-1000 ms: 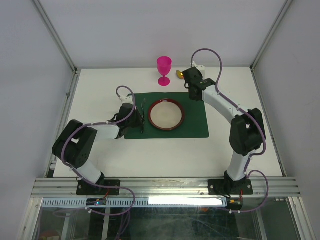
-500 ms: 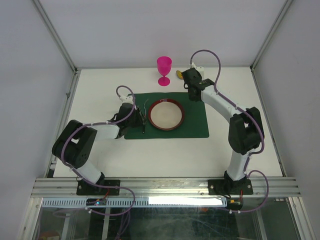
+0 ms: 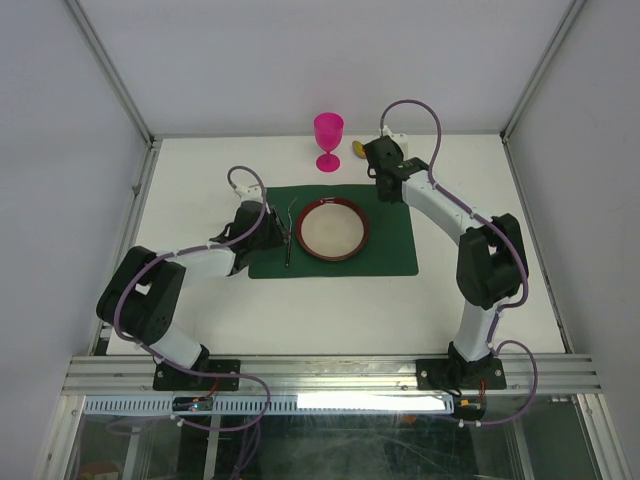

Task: Set the dinner table for one person
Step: Adjust the fork on the napkin.

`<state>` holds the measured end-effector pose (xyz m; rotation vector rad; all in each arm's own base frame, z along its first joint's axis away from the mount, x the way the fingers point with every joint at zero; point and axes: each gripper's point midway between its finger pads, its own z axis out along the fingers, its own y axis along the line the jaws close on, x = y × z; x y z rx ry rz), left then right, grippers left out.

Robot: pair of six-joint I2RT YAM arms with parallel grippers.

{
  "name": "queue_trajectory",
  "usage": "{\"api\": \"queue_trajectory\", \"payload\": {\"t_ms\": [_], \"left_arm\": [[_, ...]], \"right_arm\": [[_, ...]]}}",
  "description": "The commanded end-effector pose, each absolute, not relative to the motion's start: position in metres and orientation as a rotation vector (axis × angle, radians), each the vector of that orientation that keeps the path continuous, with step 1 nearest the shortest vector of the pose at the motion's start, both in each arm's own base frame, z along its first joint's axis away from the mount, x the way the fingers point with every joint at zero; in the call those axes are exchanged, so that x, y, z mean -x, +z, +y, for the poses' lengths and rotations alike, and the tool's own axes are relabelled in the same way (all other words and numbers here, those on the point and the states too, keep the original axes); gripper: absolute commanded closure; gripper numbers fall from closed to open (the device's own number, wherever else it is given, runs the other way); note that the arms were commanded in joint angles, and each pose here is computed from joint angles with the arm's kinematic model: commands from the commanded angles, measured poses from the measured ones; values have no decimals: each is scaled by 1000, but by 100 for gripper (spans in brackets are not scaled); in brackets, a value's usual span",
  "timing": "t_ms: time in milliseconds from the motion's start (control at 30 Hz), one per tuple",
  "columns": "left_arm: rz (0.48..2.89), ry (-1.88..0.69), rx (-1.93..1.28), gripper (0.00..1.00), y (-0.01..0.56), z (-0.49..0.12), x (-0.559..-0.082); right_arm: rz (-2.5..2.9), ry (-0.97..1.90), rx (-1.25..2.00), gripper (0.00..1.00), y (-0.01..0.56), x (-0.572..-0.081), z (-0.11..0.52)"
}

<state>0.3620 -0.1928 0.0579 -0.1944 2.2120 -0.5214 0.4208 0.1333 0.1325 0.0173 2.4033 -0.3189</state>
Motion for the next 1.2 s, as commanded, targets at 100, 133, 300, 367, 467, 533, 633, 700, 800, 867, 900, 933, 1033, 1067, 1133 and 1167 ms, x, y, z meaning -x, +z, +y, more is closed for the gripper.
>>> {"api": "queue_trajectory", "payload": {"t_ms": [100, 133, 300, 367, 467, 533, 633, 700, 800, 867, 900, 933, 1033, 1067, 1133, 1167], "left_arm": [[2197, -551, 176, 68, 63, -202, -374], [2206, -542, 178, 68, 59, -201, -373], [2236, -510, 180, 69, 50, -199, -373], [2239, -504, 180, 69, 49, -199, -374], [2237, -511, 171, 69, 52, -202, -374], [2234, -521, 165, 69, 54, -204, -374], [2238, -527, 156, 69, 53, -209, -373], [2242, -531, 152, 69, 52, -212, -373], [2249, -540, 142, 69, 51, -217, -372], [2252, -542, 139, 69, 50, -219, -372], [2252, -542, 140, 69, 50, -220, -372], [2251, -544, 139, 69, 51, -220, -373], [2250, -542, 135, 70, 52, -221, -373], [2249, -540, 135, 70, 53, -221, -374], [2253, -536, 134, 71, 52, -220, -373], [2255, -533, 135, 71, 51, -220, -372]], "right_arm": [[2364, -300, -15, 73, 143, -428, 138], [2367, -297, -15, 73, 142, -428, 139], [2367, -298, -16, 73, 141, -428, 139], [2368, -294, -15, 73, 141, -428, 139], [2368, -294, -16, 73, 141, -428, 139], [2368, -293, -15, 73, 141, -428, 139], [2369, -297, -15, 73, 140, -427, 138], [2370, -297, -16, 73, 139, -427, 138], [2370, -302, -13, 73, 139, -426, 137], [2368, -302, -12, 73, 140, -426, 137], [2369, -303, -12, 73, 139, -426, 137], [2370, -303, -9, 73, 139, -426, 138], [2369, -302, -11, 73, 139, -427, 138], [2370, -304, -9, 73, 138, -426, 138], [2370, -304, -9, 73, 138, -427, 138], [2370, -304, -10, 73, 138, -427, 137]]}}
